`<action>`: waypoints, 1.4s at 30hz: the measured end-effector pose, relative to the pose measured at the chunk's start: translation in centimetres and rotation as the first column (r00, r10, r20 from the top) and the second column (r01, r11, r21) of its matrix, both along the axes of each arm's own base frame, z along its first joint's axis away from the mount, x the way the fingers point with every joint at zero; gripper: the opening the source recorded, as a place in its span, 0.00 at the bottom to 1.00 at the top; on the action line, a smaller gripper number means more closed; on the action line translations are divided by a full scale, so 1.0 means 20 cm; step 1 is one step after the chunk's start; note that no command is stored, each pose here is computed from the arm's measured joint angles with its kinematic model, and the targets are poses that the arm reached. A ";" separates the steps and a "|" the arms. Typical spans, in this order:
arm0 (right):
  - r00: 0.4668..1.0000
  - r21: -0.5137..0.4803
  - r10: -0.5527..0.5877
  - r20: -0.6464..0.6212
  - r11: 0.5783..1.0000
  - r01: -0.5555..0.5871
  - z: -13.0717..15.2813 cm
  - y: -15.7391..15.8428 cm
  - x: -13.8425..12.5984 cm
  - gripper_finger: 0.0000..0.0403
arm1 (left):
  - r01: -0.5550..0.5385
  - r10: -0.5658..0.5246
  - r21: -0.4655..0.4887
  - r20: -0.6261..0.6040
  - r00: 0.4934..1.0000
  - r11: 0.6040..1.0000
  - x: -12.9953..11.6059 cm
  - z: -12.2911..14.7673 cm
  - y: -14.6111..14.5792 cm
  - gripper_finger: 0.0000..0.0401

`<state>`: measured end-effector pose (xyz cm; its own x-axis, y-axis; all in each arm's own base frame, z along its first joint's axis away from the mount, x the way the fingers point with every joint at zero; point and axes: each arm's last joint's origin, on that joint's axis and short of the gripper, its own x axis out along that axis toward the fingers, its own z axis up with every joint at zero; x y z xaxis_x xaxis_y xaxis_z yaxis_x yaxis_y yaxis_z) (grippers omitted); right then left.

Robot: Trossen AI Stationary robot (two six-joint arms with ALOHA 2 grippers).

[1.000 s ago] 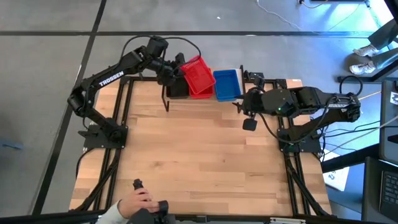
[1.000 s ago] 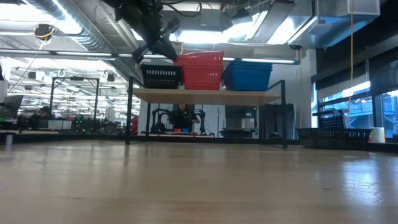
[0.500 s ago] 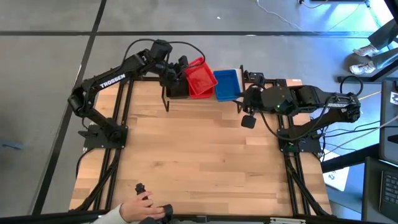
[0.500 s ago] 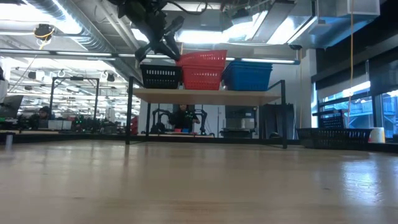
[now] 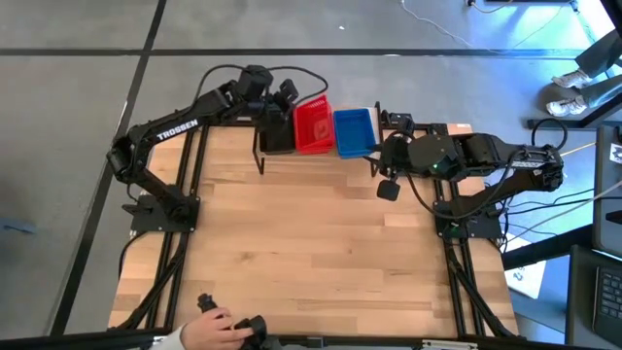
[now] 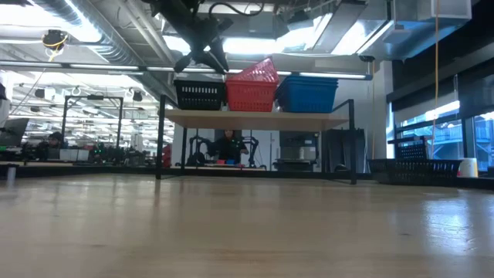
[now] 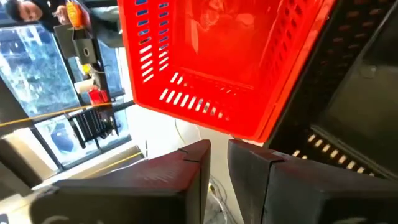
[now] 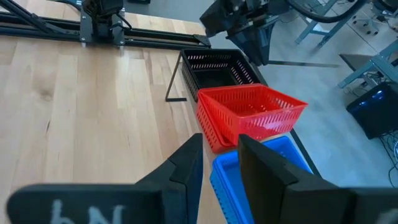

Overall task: Stack baskets on shelf by color
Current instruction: Stack the red bin on the red bin on the shelf

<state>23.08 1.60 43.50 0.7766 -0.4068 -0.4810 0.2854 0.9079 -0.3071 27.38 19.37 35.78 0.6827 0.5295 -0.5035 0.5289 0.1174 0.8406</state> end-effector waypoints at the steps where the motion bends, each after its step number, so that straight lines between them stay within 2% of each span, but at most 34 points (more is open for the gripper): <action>1: 1.000 0.000 0.000 0.000 1.000 0.000 0.00 0.00 0.00 0.25 | -0.004 0.004 -0.008 0.006 1.000 1.000 0.00 0.00 0.00 0.13; 3: 1.000 0.000 0.000 0.000 1.000 0.000 0.00 0.00 0.00 0.25 | -0.025 0.028 -0.053 0.056 0.998 0.998 0.01 0.01 -0.01 0.13; 5: 1.000 0.002 -0.007 0.006 1.000 0.007 0.00 -0.01 0.00 0.25 | -0.059 0.081 -0.141 0.153 0.985 0.988 0.00 0.03 -0.01 0.13; 7: 0.998 0.026 -0.043 0.044 0.999 0.042 0.01 -0.03 0.01 0.25 | -0.085 0.153 -0.259 0.257 0.954 0.962 -0.01 0.06 -0.02 0.13; 8: 0.994 0.043 -0.079 0.070 0.996 0.076 0.02 -0.05 0.02 0.25 | -0.090 0.197 -0.337 0.297 0.934 0.937 -0.01 0.07 -0.03 0.13; 11: 0.967 0.080 -0.215 0.136 0.975 0.206 0.03 -0.11 0.02 0.25 | -0.090 0.355 -0.561 0.383 0.853 0.823 -0.04 0.11 -0.05 0.13; 15: 0.965 0.119 -0.234 0.118 0.968 0.220 0.02 -0.21 0.04 0.19 | -0.066 0.526 -0.763 0.377 0.762 0.643 -0.07 0.13 -0.08 0.13; 20: 0.966 0.179 -0.234 0.110 0.961 0.212 0.00 -0.34 0.08 0.03 | -0.022 0.666 -0.883 0.337 0.665 0.469 -0.15 0.20 -0.15 0.13; 23: 0.982 0.226 -0.159 0.100 0.965 0.134 -0.04 -0.43 0.14 0.02 | 0.028 0.707 -0.925 0.308 0.636 0.378 -0.18 0.24 -0.21 0.13; 25: 0.990 0.279 -0.093 0.104 0.958 0.060 -0.06 -0.48 0.18 0.01 | 0.083 0.717 -0.940 0.308 0.625 0.332 -0.21 0.28 -0.26 0.13; 28: 0.996 0.312 0.007 0.092 0.950 -0.035 -0.12 -0.55 0.26 0.01 | 0.142 0.718 -0.949 0.307 0.625 0.282 -0.24 0.32 -0.31 0.13; 30: 0.995 0.319 0.040 0.092 0.945 -0.067 -0.16 -0.60 0.31 0.01 | 0.164 0.707 -0.949 0.310 0.636 0.268 -0.25 0.34 -0.35 0.13; 36: 0.998 0.358 0.014 0.058 0.933 -0.034 -0.29 -0.75 0.41 0.00 | 0.143 0.688 -0.962 0.265 0.675 0.230 -0.25 0.33 -0.42 0.13; 42: 0.997 0.413 0.042 0.071 0.908 -0.068 -0.38 -0.86 0.47 0.00 | 0.092 0.676 -0.976 0.204 0.708 0.198 -0.25 0.30 -0.45 0.13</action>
